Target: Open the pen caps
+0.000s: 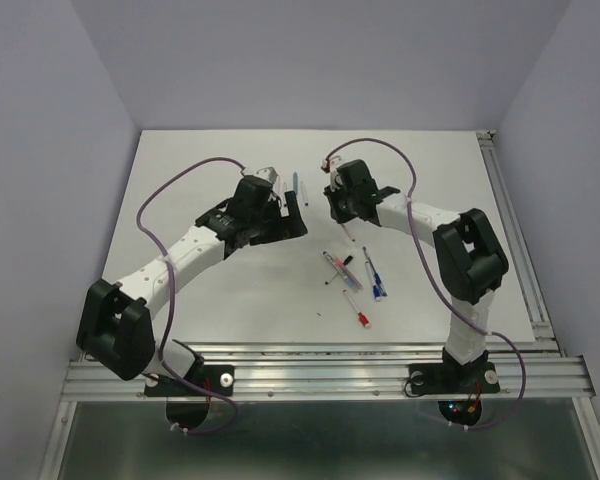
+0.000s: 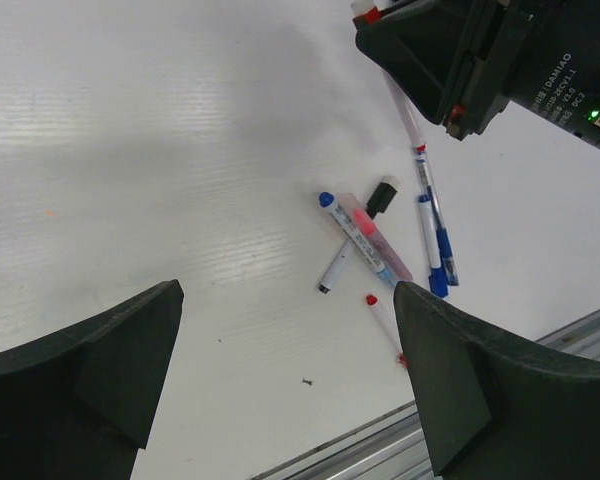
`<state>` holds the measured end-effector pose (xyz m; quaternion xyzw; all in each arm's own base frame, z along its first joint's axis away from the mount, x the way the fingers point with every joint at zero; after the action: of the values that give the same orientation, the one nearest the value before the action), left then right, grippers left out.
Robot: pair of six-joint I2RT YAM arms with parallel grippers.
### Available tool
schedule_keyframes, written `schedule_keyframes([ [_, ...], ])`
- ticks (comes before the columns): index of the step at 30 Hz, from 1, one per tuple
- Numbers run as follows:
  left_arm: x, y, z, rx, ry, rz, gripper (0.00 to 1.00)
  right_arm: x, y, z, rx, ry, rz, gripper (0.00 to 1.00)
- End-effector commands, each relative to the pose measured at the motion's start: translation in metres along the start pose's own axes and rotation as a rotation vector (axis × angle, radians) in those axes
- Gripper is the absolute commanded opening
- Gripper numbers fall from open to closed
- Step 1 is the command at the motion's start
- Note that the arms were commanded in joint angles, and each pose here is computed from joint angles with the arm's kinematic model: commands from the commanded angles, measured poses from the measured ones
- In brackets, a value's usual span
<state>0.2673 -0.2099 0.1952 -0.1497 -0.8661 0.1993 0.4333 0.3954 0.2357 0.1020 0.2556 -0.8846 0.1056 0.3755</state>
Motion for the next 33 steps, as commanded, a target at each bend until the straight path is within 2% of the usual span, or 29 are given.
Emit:
schedule_keyframes([
  [1,0.022,-0.029,-0.01,-0.062,-0.061,0.198,0.99,0.069,0.001,-0.09,-0.093,-0.328,0.045,0.05],
  [2,0.025,-0.036,-0.013,-0.073,-0.091,0.242,0.99,0.08,0.002,-0.096,-0.132,-0.363,0.046,0.05],
  [3,0.027,-0.042,-0.014,-0.081,-0.097,0.272,0.99,0.084,0.003,-0.092,-0.241,-0.386,0.047,0.05],
  [5,0.032,-0.053,-0.02,-0.095,-0.136,0.323,0.99,0.12,0.003,-0.099,-0.418,-0.49,0.062,0.05],
  [6,0.034,-0.06,-0.02,-0.1,-0.141,0.352,0.99,0.131,0.008,-0.102,-0.536,-0.549,0.009,0.05],
  [7,0.036,-0.068,-0.025,-0.107,-0.164,0.389,0.99,0.153,0.015,-0.099,-0.577,-0.652,-0.058,0.06],
  [9,0.037,-0.079,-0.026,-0.122,-0.169,0.439,0.99,0.173,0.024,-0.099,-0.709,-0.736,-0.161,0.06],
  [12,0.038,-0.095,-0.03,-0.144,-0.17,0.508,0.99,0.189,0.031,-0.094,-0.785,-0.761,-0.225,0.06],
  [19,0.03,-0.117,-0.038,-0.158,-0.162,0.619,0.98,0.204,0.047,-0.091,-0.834,-0.772,-0.36,0.07],
  [24,0.028,-0.126,-0.038,-0.151,-0.156,0.673,0.92,0.208,0.05,-0.092,-0.835,-0.787,-0.389,0.07],
  [26,0.026,-0.126,-0.039,-0.148,-0.154,0.673,0.86,0.206,0.051,-0.091,-0.846,-0.784,-0.396,0.07],
  [29,0.026,-0.128,-0.04,-0.143,-0.155,0.679,0.65,0.204,0.056,-0.09,-0.838,-0.762,-0.428,0.07],
  [30,0.026,-0.128,-0.041,-0.142,-0.157,0.68,0.5,0.203,0.056,-0.09,-0.839,-0.756,-0.427,0.07],
  [33,0.028,-0.129,-0.041,-0.141,-0.16,0.683,0.36,0.2,0.057,-0.089,-0.832,-0.748,-0.421,0.07],
])
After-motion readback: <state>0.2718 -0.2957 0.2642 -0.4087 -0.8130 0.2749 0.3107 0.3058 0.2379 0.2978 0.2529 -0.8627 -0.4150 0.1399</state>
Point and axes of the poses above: each gripper's point midway between its finger pads, its own x axis back along the fingers, its own y axis along the line the jaws close on, z = x × y, the point moved 6 cm from there along x, back along the fingers, and after that the axes turned 1 degree about x, right-handed, at the moved point
